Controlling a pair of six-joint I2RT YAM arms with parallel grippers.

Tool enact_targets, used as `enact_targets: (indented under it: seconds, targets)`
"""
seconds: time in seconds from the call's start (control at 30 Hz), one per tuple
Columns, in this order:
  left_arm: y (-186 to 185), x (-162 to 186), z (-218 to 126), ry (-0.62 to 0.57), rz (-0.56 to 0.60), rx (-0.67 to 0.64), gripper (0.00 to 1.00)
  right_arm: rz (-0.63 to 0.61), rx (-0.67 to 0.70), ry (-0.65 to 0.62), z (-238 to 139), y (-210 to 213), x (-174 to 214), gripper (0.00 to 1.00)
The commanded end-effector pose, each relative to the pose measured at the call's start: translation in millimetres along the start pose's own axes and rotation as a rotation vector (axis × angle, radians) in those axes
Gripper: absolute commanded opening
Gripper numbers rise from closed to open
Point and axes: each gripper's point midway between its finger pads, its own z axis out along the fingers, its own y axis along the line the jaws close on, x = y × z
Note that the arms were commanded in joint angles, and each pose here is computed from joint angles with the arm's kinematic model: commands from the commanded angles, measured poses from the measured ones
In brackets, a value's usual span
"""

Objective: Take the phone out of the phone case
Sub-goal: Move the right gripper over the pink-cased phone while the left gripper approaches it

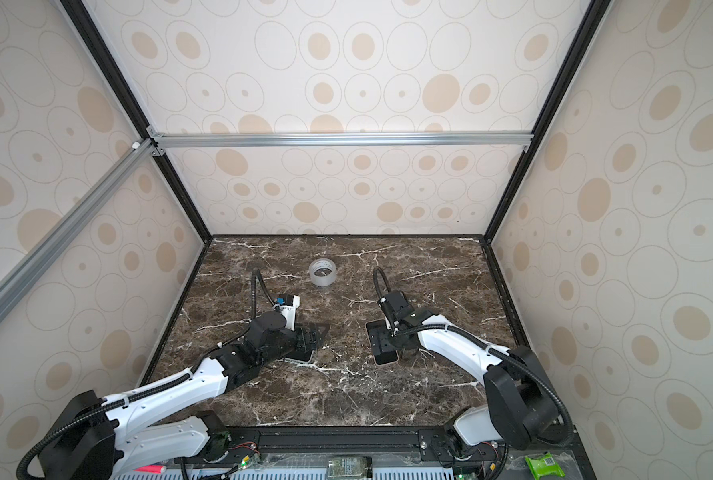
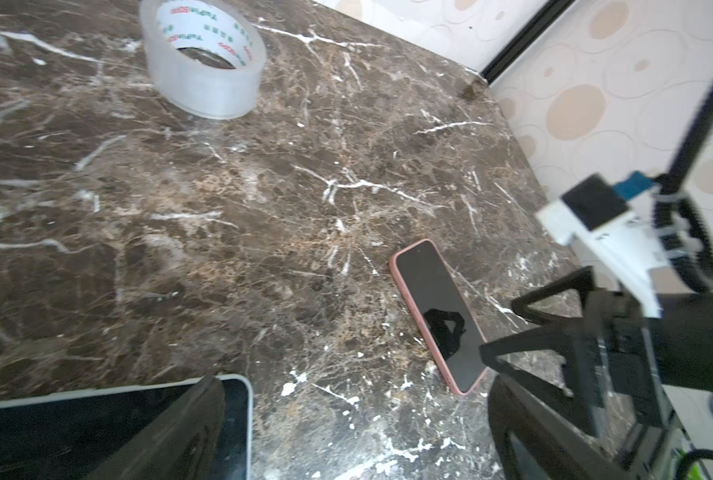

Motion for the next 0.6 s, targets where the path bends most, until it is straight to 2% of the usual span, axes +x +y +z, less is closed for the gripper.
enact_targets:
  seconds: [0.0,0.3,0.57]
  targets:
    - [-18.8,-2.4,-0.4,-0.010,-0.019,0.066,0.99,-0.051,0.006,0.064,1.6,6.6,3.7,1.00]
    - [-7.9,-2.8,-2.3,-0.019,-0.024,0.006,0.99,-0.054,0.068,0.142,20.0,3.7,2.6,1.00]
    - [14.5,-18.6,-16.2,-0.121,-0.067,-0.096,0.99,-0.071,0.056,0.195,34.0,9.0,4.3,1.00]
